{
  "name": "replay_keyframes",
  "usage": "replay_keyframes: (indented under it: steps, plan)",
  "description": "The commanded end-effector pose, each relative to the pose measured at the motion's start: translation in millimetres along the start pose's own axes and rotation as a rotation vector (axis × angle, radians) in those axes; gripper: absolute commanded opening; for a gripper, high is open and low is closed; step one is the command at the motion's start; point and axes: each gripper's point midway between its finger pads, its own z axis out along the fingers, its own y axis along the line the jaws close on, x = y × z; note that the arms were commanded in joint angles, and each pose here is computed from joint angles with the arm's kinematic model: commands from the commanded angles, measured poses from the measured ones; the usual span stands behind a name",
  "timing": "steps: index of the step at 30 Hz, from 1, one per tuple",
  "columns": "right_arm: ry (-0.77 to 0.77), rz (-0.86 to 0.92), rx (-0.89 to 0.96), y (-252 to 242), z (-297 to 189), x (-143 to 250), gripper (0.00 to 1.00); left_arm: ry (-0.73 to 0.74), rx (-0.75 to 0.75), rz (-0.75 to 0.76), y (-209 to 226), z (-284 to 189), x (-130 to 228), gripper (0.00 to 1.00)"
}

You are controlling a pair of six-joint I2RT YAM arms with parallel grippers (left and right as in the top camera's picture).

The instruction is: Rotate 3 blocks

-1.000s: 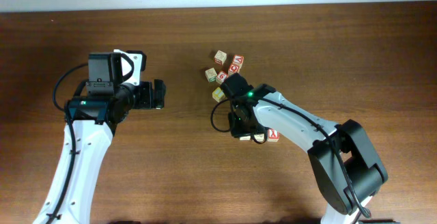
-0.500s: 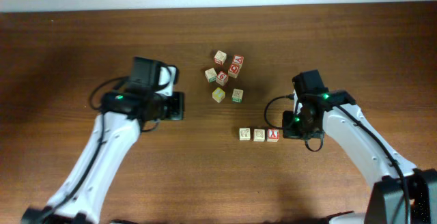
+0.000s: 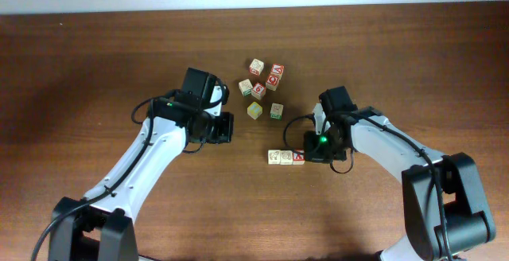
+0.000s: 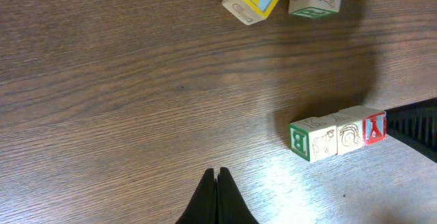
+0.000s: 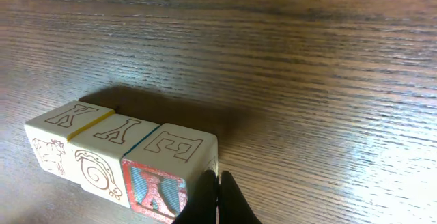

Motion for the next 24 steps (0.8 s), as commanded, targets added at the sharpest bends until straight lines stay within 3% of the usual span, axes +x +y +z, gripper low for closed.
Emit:
replay_keyframes:
  steps: [1, 2, 5, 7, 9, 13, 19, 24]
  plan:
    - [0.008, 0.005, -0.011, 2.5, 2.2, 0.4, 0.12, 0.008, 0.018, -0.007, -4.1, 0.0, 0.5, 0.00]
    - [0.011, 0.005, -0.007, 1.9, -1.9, -1.7, 0.20, 0.007, 0.018, -0.007, -4.9, -3.5, 0.5, 0.00]
    - [-0.029, -0.006, -0.019, -10.5, -20.6, -21.4, 0.20, 0.017, 0.044, -0.011, -13.7, -20.5, -1.1, 0.00]
    - [-0.024, -0.053, -0.126, -9.9, -27.7, -21.3, 0.06, 0.100, 0.200, -0.009, -40.2, -12.1, 19.6, 0.00]
    - [-0.028, -0.083, -0.250, -6.0, -33.1, -18.2, 0.04, 0.126, 0.348, 0.009, -60.4, 8.4, 40.5, 0.00]
    - [-0.066, -0.088, -0.262, -7.6, -28.0, -23.4, 0.04, 0.089, 0.348, -0.117, -51.0, 56.3, 70.0, 0.00]
    - [-0.065, -0.077, -0.261, -7.6, -27.9, -23.5, 0.04, 0.050, 0.300, -0.269, -44.8, 79.4, 58.7, 0.00]
    - [-0.071, -0.064, -0.243, -10.7, -27.2, -25.4, 0.04, 0.020, 0.363, -0.254, -54.3, 90.0, 47.2, 0.00]
